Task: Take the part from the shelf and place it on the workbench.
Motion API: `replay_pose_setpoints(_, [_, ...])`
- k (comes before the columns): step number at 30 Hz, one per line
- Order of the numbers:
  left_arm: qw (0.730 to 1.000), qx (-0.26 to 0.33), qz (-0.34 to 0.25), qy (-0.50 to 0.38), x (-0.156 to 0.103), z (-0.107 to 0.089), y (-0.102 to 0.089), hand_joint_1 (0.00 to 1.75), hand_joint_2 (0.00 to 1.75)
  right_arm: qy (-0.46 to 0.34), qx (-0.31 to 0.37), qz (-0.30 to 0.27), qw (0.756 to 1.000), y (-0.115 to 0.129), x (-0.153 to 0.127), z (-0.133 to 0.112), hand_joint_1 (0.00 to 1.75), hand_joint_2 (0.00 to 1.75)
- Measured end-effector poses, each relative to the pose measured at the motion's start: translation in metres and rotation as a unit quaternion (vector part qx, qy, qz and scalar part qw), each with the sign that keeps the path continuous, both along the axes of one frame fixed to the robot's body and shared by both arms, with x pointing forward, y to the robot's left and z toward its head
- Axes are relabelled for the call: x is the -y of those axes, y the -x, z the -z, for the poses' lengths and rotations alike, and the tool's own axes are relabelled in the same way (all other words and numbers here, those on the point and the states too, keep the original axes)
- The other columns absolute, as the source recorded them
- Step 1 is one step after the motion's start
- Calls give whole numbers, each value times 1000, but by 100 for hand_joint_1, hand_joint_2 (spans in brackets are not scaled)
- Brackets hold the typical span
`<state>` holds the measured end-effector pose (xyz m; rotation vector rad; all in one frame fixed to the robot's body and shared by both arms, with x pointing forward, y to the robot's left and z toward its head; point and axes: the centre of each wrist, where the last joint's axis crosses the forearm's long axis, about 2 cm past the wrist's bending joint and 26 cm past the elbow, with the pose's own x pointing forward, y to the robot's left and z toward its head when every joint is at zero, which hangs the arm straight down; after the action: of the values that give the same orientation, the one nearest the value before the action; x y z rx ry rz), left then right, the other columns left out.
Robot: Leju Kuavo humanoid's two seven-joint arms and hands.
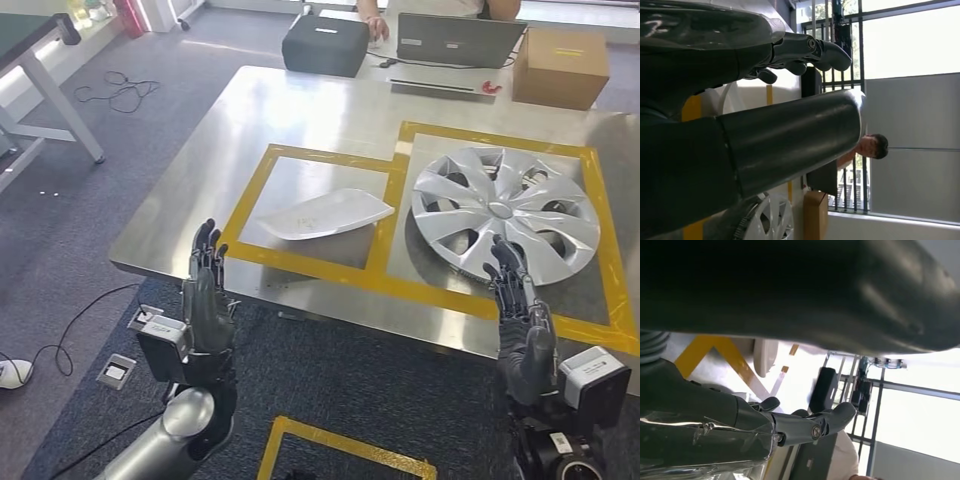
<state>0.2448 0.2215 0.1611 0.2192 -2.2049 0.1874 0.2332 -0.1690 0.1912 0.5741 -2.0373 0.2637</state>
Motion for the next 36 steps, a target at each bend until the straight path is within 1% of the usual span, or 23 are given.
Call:
replay_pose_setpoints(23, [1000, -1, 0, 0, 0, 0, 0, 0, 0, 1, -1, -2, 1000, 0, -1, 1, 0, 0])
replay_pose_setpoints(36, [1000, -7, -1, -4, 0, 4, 4, 0, 0, -1, 0, -11, 1000, -2, -2, 0, 0, 0])
